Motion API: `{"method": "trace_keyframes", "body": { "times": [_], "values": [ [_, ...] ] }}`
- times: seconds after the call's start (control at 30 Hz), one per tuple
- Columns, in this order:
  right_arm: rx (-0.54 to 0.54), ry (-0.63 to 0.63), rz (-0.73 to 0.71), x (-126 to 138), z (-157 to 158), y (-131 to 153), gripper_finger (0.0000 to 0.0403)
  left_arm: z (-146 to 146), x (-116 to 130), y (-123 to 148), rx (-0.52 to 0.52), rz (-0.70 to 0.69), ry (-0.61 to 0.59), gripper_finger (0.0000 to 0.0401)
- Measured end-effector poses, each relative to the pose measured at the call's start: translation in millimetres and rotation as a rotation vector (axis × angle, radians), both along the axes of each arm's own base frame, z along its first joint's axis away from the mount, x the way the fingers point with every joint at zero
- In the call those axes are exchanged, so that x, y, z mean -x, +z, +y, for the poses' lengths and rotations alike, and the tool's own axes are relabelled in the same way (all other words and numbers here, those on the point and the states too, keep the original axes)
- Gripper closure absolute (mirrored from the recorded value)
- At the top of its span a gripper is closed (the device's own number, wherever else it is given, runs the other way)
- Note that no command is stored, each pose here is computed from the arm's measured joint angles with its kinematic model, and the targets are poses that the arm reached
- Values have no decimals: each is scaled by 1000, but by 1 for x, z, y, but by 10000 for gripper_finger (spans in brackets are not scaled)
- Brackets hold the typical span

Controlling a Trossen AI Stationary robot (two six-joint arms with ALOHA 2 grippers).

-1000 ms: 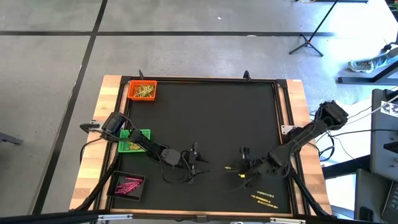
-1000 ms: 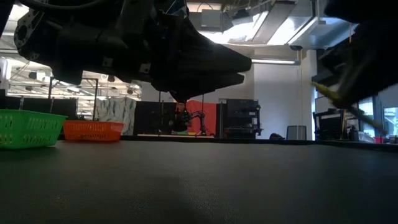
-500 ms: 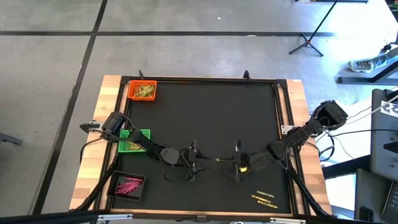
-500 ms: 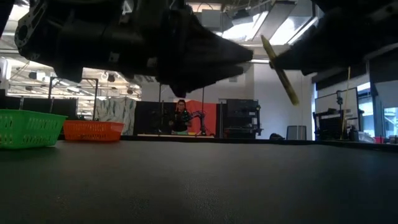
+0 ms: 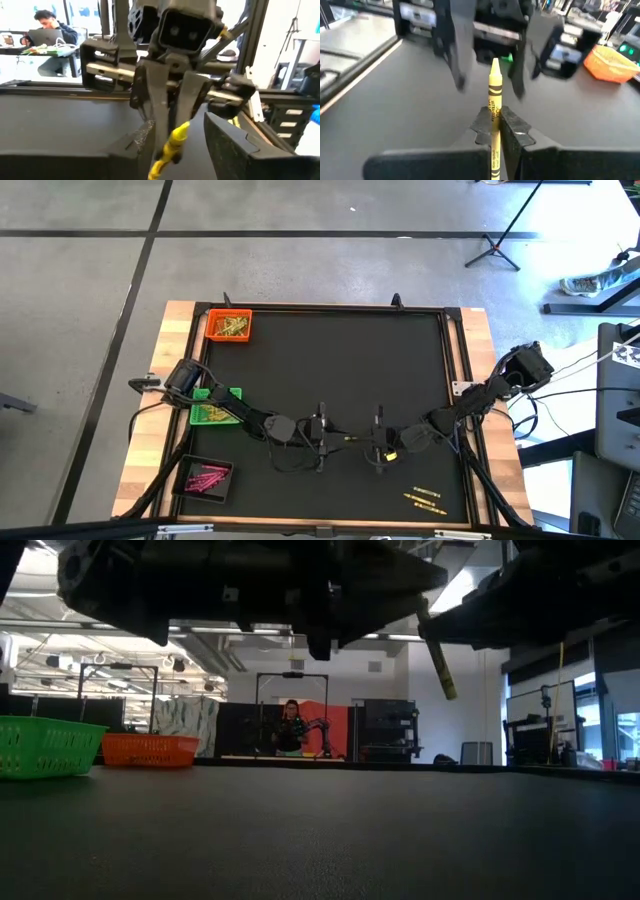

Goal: Sort crayons
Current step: Put the yellow crayon into the green bin

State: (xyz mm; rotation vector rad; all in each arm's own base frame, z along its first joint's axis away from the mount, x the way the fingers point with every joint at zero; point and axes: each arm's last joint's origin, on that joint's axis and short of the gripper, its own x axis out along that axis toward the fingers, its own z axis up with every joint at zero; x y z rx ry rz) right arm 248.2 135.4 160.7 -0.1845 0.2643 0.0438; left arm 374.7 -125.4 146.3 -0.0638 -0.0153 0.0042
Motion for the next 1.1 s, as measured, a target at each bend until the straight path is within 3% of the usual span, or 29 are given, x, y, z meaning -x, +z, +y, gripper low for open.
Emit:
{"method": "trace_keyframes", "body": {
  "times": [0.5,0.67,0.9,1.1],
  "values": [
    [21,19,-48,-2,2,2,391,-6,-1,1,-63,20,38,369],
    [-30,5,-48,-2,2,3,381,-9,0,1,-88,18,60,390],
    [-43,2,-52,-2,2,3,312,-9,1,1,-88,30,56,393],
    [-99,41,-40,0,2,9,237,-8,8,16,-133,156,67,393]
  ]
}}
